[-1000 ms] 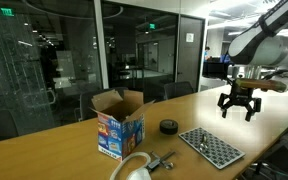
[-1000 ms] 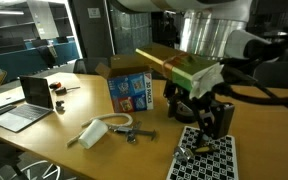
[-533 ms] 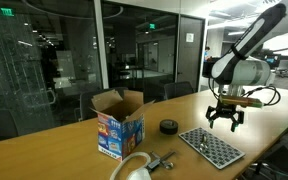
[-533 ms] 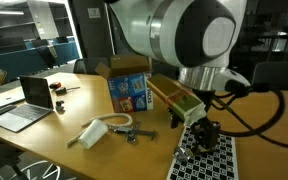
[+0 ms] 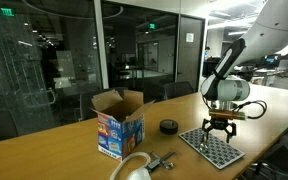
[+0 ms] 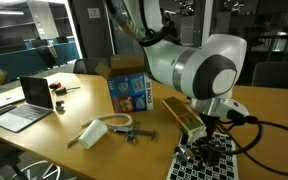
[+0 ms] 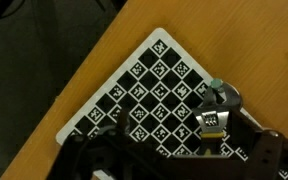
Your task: Put the tool inside the box.
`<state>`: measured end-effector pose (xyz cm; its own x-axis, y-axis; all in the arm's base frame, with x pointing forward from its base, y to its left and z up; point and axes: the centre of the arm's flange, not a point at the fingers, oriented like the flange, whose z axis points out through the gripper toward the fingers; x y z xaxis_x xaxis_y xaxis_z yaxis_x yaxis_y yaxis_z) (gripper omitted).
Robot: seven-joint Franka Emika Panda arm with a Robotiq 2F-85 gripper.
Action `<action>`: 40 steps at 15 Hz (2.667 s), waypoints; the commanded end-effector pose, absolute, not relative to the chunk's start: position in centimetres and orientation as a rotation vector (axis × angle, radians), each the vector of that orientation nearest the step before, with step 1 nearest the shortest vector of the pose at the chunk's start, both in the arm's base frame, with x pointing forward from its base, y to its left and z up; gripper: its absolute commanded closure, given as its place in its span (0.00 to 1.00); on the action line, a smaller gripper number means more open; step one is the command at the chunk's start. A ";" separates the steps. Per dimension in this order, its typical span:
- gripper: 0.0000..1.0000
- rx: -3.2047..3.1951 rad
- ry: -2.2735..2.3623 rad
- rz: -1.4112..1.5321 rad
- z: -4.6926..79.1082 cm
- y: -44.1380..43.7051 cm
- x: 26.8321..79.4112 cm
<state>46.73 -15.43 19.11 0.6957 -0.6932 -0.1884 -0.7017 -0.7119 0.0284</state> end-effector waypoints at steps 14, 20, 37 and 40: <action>0.00 -2.684 1.358 0.350 11.8 -17.2 51.8; 0.49 -2.713 1.337 0.357 11.1 -17.0 52.4; 0.84 -2.873 1.200 0.315 26.8 -15.0 55.4; 0.84 -2.906 1.130 0.186 33.3 -13.1 56.9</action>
